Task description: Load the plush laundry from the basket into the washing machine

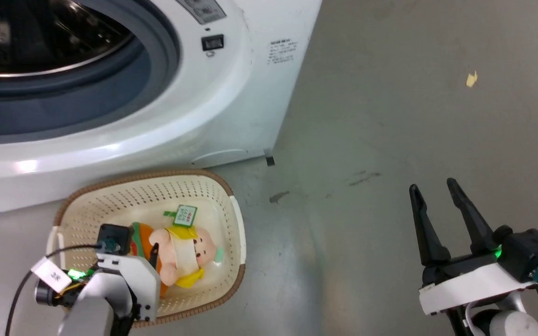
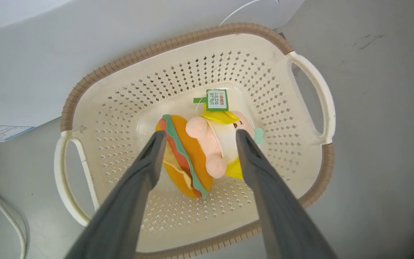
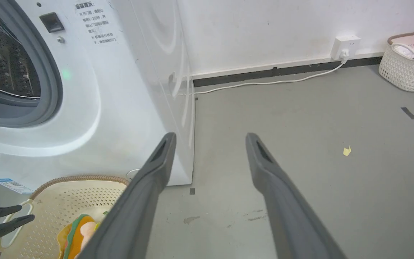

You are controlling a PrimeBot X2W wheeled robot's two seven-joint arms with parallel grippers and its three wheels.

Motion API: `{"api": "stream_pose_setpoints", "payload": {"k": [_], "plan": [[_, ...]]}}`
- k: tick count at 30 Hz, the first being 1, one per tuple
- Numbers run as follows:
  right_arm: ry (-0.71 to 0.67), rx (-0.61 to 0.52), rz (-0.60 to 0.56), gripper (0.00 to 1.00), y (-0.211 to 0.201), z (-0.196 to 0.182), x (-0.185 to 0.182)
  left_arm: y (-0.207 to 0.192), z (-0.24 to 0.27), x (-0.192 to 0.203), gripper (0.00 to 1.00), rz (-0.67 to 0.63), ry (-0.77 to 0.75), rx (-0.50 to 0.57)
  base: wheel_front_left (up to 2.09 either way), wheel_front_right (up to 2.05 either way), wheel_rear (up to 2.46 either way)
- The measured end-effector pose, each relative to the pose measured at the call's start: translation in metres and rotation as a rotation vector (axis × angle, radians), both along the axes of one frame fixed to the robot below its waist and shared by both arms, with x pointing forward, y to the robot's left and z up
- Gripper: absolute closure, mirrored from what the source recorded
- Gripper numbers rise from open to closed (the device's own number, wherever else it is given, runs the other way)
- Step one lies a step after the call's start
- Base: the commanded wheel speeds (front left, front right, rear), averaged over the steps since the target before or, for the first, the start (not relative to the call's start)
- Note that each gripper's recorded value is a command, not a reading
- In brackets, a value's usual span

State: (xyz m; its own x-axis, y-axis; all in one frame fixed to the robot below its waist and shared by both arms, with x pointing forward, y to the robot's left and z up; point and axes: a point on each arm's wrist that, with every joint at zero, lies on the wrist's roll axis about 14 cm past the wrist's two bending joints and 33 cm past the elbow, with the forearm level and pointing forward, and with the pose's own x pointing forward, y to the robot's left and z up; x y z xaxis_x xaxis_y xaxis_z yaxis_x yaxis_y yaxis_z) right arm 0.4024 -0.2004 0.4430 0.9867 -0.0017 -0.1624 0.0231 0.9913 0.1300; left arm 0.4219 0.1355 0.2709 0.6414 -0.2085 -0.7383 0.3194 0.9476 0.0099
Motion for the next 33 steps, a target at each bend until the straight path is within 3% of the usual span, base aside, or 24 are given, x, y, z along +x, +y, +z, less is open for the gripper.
{"api": "stream_pose_setpoints", "payload": {"k": [9,14,24,33], "plan": [[0.032,0.013,-0.022,0.0,-0.006,-0.017,0.004,0.003,-0.04,0.001,0.0,-0.036,0.157,0.04,0.0,0.0,0.0],[0.062,0.028,-0.042,0.0,-0.01,-0.03,0.004,0.009,-0.059,0.008,0.0,0.018,0.225,0.044,0.0,0.0,0.0],[0.107,0.047,-0.072,0.0,-0.016,-0.051,0.003,0.009,-0.102,-0.001,0.0,-0.049,0.393,0.116,0.0,0.0,0.0],[0.148,0.063,-0.097,0.0,-0.021,-0.072,0.004,0.01,-0.137,0.001,0.0,-0.061,0.467,0.174,0.0,0.0,0.0]]}}
